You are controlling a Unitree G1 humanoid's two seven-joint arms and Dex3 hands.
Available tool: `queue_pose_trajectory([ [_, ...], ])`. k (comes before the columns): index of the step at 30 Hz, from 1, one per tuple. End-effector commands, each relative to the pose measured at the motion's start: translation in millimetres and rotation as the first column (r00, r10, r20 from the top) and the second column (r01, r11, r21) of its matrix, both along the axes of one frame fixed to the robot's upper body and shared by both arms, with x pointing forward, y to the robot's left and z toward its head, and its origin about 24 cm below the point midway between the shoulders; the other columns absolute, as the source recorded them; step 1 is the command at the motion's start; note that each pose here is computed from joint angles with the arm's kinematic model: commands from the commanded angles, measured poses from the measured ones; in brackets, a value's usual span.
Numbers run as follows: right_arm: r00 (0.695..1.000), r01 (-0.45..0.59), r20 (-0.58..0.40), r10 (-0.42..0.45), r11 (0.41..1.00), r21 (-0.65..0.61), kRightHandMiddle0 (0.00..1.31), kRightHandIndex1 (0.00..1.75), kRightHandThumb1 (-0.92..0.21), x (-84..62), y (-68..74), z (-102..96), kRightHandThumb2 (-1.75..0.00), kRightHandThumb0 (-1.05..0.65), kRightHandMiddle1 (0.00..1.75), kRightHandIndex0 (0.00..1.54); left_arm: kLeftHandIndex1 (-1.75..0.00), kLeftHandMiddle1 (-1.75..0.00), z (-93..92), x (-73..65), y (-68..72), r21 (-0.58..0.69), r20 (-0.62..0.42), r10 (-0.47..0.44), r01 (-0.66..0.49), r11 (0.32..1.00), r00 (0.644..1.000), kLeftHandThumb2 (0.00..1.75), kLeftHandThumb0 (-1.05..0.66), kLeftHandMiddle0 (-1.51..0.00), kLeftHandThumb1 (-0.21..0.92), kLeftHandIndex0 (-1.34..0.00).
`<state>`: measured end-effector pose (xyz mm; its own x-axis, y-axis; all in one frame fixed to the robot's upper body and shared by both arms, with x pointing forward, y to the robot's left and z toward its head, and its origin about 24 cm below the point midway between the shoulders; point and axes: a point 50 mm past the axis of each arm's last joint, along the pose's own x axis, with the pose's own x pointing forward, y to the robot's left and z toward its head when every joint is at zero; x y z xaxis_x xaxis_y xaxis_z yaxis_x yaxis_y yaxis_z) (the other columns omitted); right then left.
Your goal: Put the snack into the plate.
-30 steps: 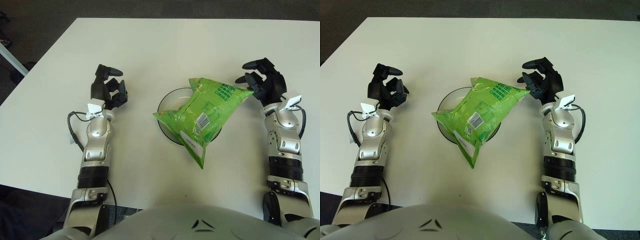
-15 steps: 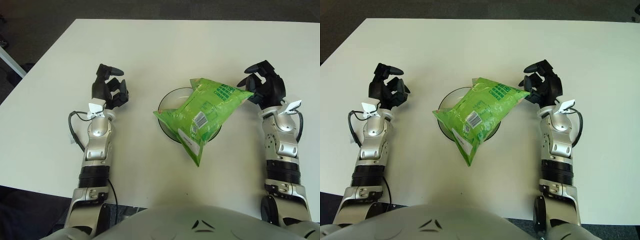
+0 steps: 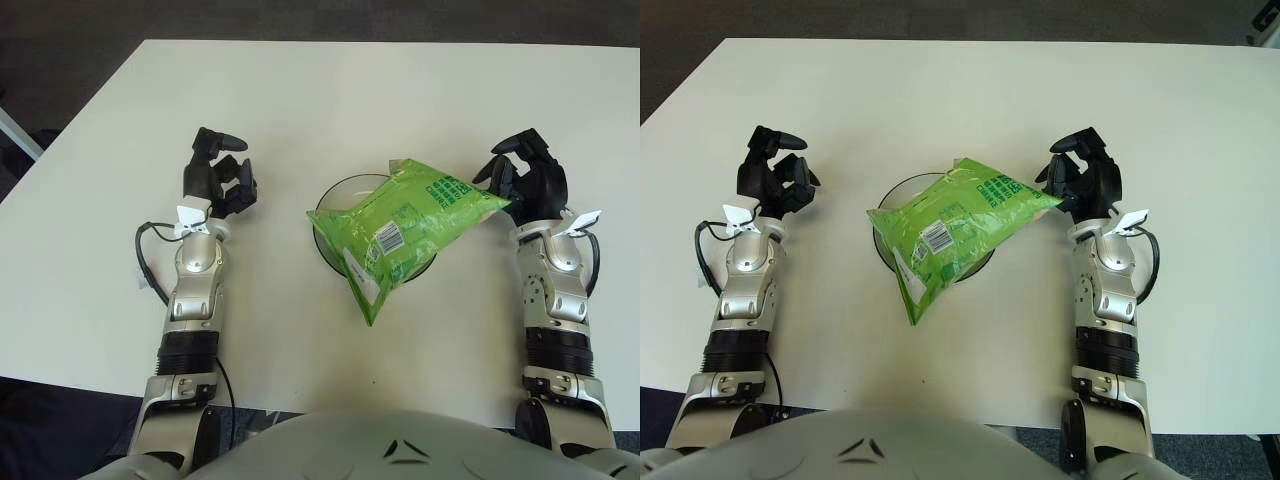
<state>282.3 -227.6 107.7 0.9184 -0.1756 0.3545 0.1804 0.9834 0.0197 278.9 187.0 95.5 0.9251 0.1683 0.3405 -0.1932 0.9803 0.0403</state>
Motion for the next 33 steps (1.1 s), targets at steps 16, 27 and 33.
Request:
queue_pose_trajectory([
  [16,0.986,0.054,-0.157,-0.051,0.998,0.015,0.78,1.75,-0.92,-21.8,26.5,-73.4,-0.18,-0.14,1.75,0.98,-1.75,-1.75,-46.4,-18.1,-3.9,-0.047,-0.184,0.014,-0.023,0.999,0.983,0.87,-0.39,-0.84,0.66,-0.36],
  [27,0.981,0.053,-0.186,-0.050,0.999,0.013,0.79,1.75,-0.92,-20.3,22.3,-74.1,-0.17,-0.16,1.75,0.98,-1.75,-1.75,-46.2,-19.2,-5.0,-0.048,-0.183,0.010,-0.019,0.999,0.983,0.86,-0.39,-0.84,0.66,-0.36],
  [33,0.978,0.060,-0.201,-0.055,0.998,0.018,0.79,1.75,-0.92,-18.8,19.0,-72.7,-0.17,-0.16,1.75,0.98,-1.75,-1.75,-46.1,-19.2,-4.8,-0.049,-0.182,0.008,-0.018,0.999,0.983,0.86,-0.39,-0.84,0.66,-0.36],
])
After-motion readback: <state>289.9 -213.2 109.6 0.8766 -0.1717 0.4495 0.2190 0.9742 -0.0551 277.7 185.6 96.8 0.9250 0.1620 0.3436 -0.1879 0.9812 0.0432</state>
